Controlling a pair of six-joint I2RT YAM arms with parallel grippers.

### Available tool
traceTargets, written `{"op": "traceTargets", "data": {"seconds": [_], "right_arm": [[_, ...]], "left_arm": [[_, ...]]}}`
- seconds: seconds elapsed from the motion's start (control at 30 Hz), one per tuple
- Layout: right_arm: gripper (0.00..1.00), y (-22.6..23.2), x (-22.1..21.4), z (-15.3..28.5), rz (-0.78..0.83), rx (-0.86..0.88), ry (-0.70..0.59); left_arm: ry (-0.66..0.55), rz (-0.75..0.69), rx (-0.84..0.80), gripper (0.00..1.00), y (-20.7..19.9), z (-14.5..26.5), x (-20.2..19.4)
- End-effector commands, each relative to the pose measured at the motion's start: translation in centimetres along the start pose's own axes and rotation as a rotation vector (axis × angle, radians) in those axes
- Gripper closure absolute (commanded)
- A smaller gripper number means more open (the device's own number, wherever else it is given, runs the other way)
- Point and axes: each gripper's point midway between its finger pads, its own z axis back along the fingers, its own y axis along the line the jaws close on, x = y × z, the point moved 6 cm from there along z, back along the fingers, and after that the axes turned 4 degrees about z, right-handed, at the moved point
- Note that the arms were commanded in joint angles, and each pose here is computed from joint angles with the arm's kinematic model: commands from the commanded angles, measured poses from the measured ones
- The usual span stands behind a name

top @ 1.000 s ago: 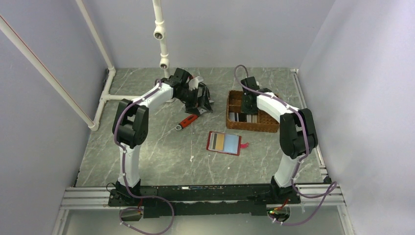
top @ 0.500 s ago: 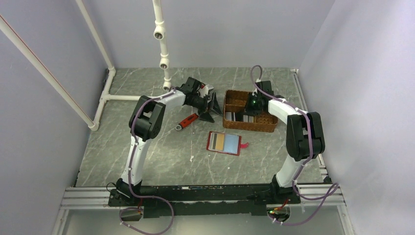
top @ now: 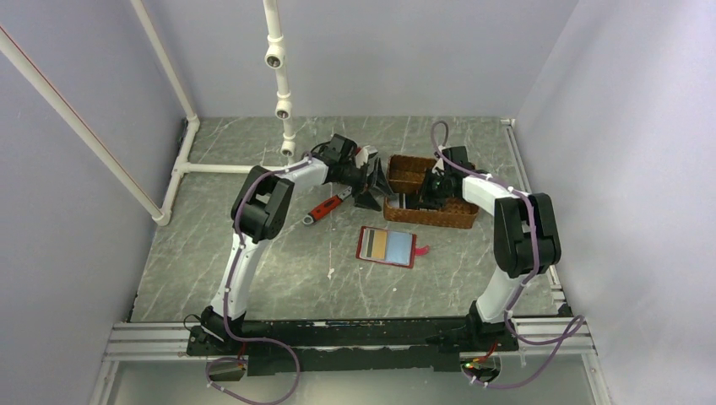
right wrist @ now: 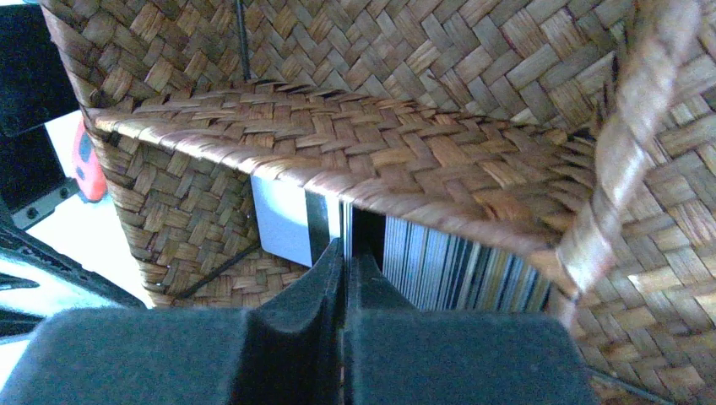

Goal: Put the credit cards into the card holder
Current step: Pick up the credit card from the storage box.

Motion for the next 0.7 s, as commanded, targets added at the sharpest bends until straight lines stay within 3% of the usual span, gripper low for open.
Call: {"op": "traceTargets", "data": {"seconds": [0.0,0.27,0.53,0.67], "right_arm": [[1.00,0.8,3.6,4.1,0.077,-0.141,-0.146],[1.00,0.8,4.4,6.7,0.042,-0.261,-0.171],[1.00,1.2,6.4,9.4,-0.030,-0.377,-0.258],[1.00,3.0,6.8,9.4,-0.013,-0.255,-0.233]], "left_arm": [[-0.008,-0.047,-0.044,0.08,-1.7,0.0,0.9],[-0.017,-0.048,-0.040,0.03,-2.3,-0.2,1.5],[-0.075,-0.096,0.143,0.01,-3.1,3.5,0.3],[-0.090,-0.141,0.176,0.01,-4.6,5.5,-1.2]]}}
